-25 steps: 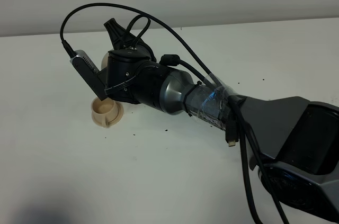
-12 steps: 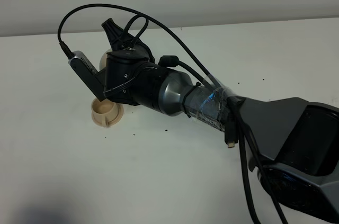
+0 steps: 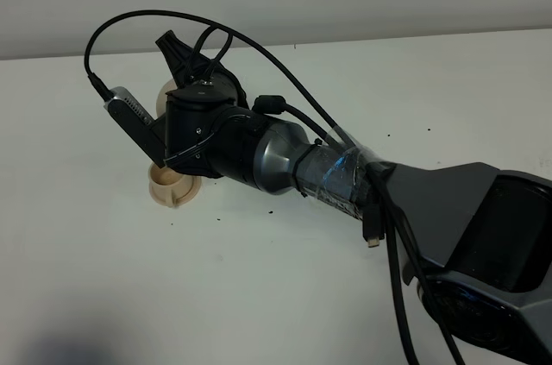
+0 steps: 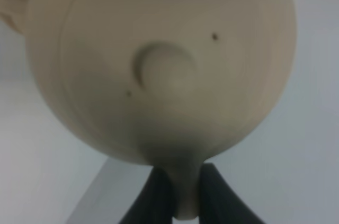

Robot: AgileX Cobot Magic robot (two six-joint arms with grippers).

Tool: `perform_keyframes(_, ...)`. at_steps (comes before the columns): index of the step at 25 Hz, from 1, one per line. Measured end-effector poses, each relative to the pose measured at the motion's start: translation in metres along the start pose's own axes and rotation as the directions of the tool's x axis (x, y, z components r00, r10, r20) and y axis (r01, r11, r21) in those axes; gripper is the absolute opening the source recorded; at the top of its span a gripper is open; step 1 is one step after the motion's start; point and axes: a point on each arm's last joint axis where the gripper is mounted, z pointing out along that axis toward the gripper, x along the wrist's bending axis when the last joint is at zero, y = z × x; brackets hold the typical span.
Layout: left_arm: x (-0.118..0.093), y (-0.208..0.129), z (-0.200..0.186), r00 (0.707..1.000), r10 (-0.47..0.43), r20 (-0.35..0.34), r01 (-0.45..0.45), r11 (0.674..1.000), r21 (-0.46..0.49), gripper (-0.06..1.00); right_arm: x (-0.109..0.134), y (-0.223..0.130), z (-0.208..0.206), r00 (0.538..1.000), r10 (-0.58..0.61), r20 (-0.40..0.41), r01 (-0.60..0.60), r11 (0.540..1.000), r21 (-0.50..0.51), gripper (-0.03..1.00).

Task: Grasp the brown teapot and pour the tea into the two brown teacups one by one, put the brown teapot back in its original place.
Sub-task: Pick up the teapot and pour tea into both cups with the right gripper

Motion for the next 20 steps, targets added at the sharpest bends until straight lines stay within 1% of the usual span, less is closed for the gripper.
perform_keyframes(10,0.0000,0.0000,0.0000,1.000,0.000,0.000,0.000,1.000,0.000,0.23,-0.0019,-0.0017,0.0000,0.999,-0.028,0.021,0.027,0.999,0.019,0.11)
perform_keyframes(17,0.0000,0.0000,0.0000,1.000,0.000,0.000,0.000,1.000,0.000,0.23,-0.0018,-0.0017,0.0003,0.999,-0.043,0.022,0.042,0.999,0.021,0.11)
perform_keyframes(20,0.0000,0.0000,0.0000,1.000,0.000,0.000,0.000,1.000,0.000,0.23,-0.0001,0.0002,0.0021,0.997,-0.068,0.021,0.067,0.997,0.025,0.11)
